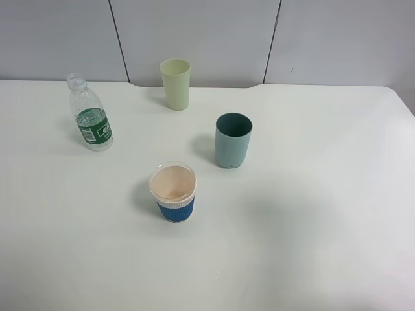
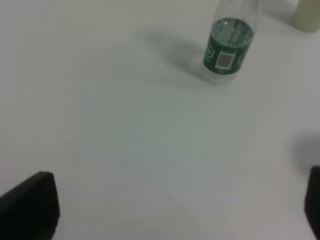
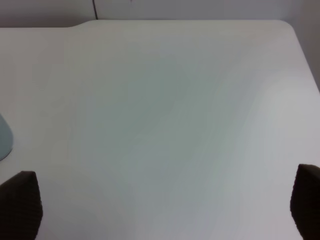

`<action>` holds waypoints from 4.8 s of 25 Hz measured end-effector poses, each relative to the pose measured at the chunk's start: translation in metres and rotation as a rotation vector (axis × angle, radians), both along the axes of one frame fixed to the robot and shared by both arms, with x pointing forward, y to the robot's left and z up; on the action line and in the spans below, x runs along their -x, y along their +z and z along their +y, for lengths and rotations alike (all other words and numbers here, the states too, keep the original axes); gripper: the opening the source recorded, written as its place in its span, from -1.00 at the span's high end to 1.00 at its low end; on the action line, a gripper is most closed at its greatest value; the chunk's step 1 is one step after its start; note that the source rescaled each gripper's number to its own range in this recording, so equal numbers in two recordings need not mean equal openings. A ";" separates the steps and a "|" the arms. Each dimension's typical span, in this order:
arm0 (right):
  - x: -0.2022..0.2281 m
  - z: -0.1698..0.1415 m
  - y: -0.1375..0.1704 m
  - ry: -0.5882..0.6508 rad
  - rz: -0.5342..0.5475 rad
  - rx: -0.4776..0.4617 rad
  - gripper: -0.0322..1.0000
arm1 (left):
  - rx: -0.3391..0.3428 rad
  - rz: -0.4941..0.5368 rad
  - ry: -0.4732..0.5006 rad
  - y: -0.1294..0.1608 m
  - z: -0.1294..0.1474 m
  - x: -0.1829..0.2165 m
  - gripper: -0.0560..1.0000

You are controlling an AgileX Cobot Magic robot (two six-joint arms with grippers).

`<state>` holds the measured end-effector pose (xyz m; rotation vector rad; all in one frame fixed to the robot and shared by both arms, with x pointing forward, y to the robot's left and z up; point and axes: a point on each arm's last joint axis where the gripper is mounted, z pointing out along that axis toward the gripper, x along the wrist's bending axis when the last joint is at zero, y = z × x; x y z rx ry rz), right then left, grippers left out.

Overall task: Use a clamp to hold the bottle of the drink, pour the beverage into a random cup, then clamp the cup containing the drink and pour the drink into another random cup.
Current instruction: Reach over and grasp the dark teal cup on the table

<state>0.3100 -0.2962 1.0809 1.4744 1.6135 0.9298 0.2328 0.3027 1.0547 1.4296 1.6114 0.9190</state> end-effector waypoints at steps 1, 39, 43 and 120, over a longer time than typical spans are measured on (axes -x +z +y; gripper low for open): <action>-0.007 0.001 0.000 0.015 -0.001 0.000 -1.00 | 0.000 0.000 0.000 0.000 0.000 0.000 -0.99; -0.132 0.100 -0.096 0.454 0.314 0.119 -1.00 | 0.000 0.000 0.000 0.000 0.000 0.000 -1.00; -0.136 0.102 -0.103 0.460 0.331 0.136 -1.00 | 0.000 0.000 0.000 0.000 0.000 0.000 -1.00; -0.177 0.128 -0.220 0.648 -0.182 0.140 -0.73 | 0.000 0.000 0.001 0.000 0.000 0.000 -1.00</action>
